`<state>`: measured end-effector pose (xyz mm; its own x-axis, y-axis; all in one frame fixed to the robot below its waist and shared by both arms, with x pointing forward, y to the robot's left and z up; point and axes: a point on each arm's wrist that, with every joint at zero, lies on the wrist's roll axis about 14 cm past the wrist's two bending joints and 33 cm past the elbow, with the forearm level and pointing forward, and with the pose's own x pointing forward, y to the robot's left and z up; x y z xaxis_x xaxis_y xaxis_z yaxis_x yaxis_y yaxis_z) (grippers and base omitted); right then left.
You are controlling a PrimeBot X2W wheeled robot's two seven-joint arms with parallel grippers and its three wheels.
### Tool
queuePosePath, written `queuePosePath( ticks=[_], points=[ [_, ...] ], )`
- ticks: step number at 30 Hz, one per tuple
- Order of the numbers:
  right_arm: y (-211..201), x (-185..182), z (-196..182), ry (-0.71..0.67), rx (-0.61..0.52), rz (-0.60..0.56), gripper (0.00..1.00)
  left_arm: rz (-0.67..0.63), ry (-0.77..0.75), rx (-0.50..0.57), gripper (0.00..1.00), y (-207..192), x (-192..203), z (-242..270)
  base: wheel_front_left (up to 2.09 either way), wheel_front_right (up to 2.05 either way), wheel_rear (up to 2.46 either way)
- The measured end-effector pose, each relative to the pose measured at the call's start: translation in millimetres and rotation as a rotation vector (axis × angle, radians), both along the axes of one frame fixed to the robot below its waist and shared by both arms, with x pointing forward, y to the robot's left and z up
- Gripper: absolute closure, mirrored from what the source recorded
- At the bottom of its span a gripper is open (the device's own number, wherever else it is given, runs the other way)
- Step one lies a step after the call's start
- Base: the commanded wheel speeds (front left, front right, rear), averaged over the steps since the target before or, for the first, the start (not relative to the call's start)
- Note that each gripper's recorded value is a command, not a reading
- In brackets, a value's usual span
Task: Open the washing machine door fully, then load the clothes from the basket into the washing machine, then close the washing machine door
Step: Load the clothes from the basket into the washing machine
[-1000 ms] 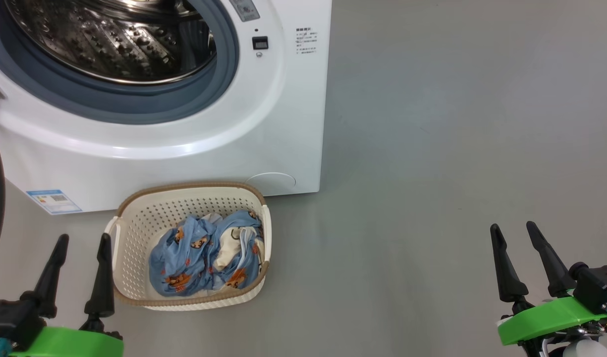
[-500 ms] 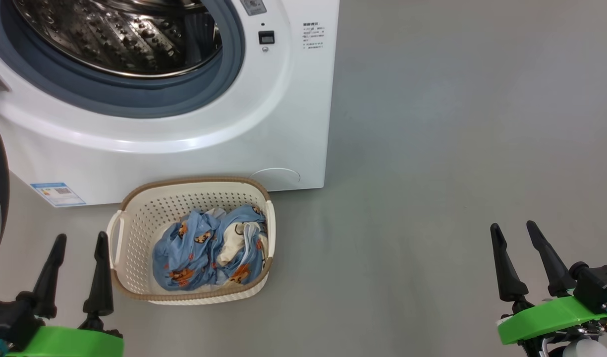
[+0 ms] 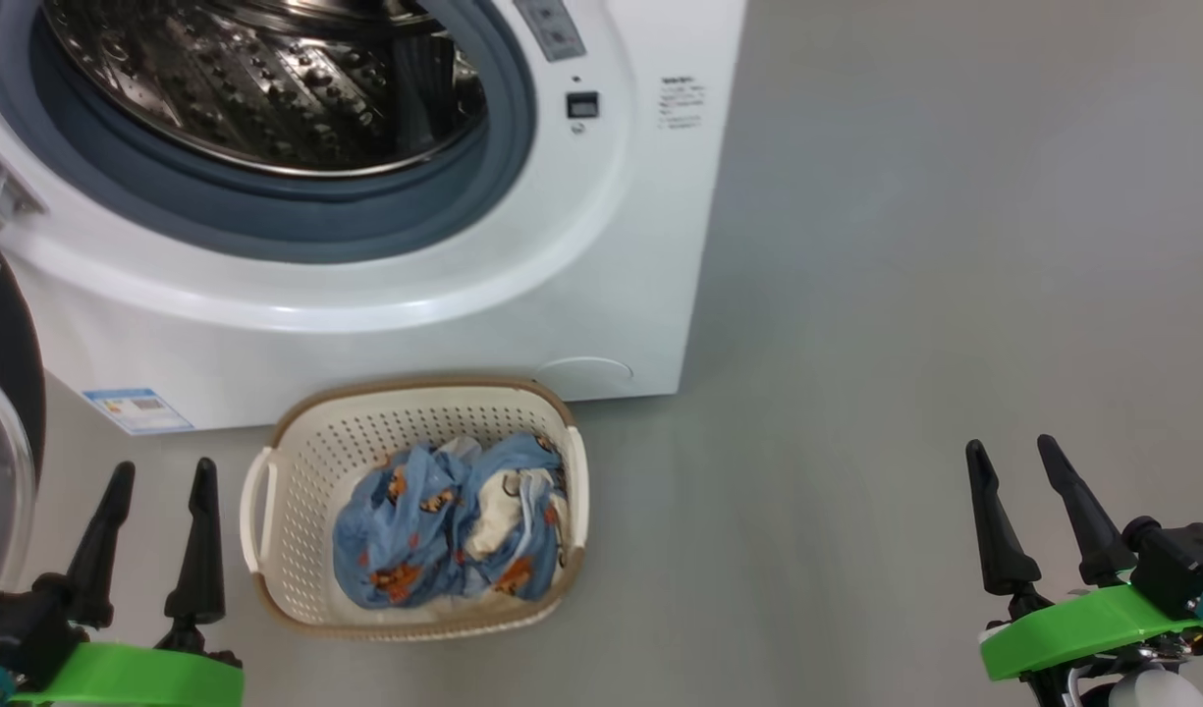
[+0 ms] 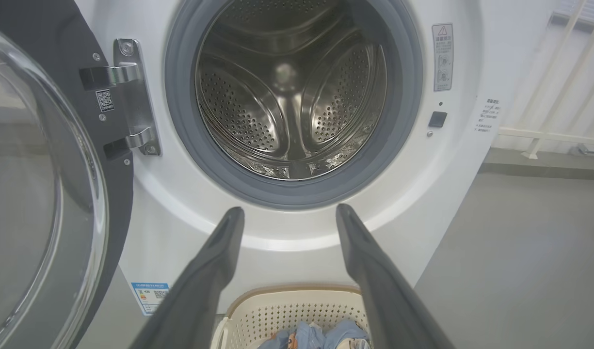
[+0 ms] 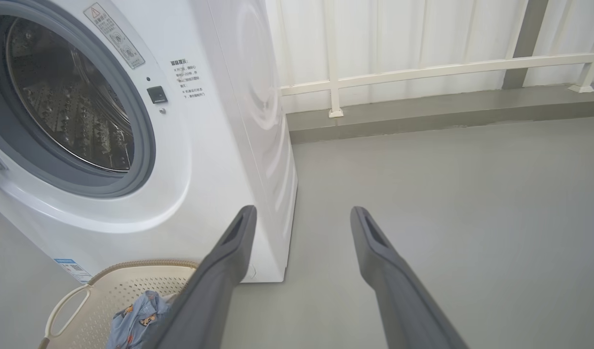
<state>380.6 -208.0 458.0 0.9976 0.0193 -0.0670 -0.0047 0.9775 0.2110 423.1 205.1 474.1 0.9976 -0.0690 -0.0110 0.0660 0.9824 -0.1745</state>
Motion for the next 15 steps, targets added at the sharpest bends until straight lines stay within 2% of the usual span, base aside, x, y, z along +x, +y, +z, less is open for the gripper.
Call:
queuePosePath(
  ticks=[6, 15],
  points=[
    [0.8, 1.4, -1.5, 0.003, 0.007, -0.004, 0.00, -0.019, 0.008, 0.004, 0.00, -5.7, 2.3, -3.1, 0.86, -1.48, 0.62],
    [0.3, 2.0, -2.7, 0.007, 0.008, -0.006, 0.00, -0.041, 0.021, -0.013, 0.00, -17.5, 1.8, -8.5, 0.23, -0.24, 0.01]
  ],
)
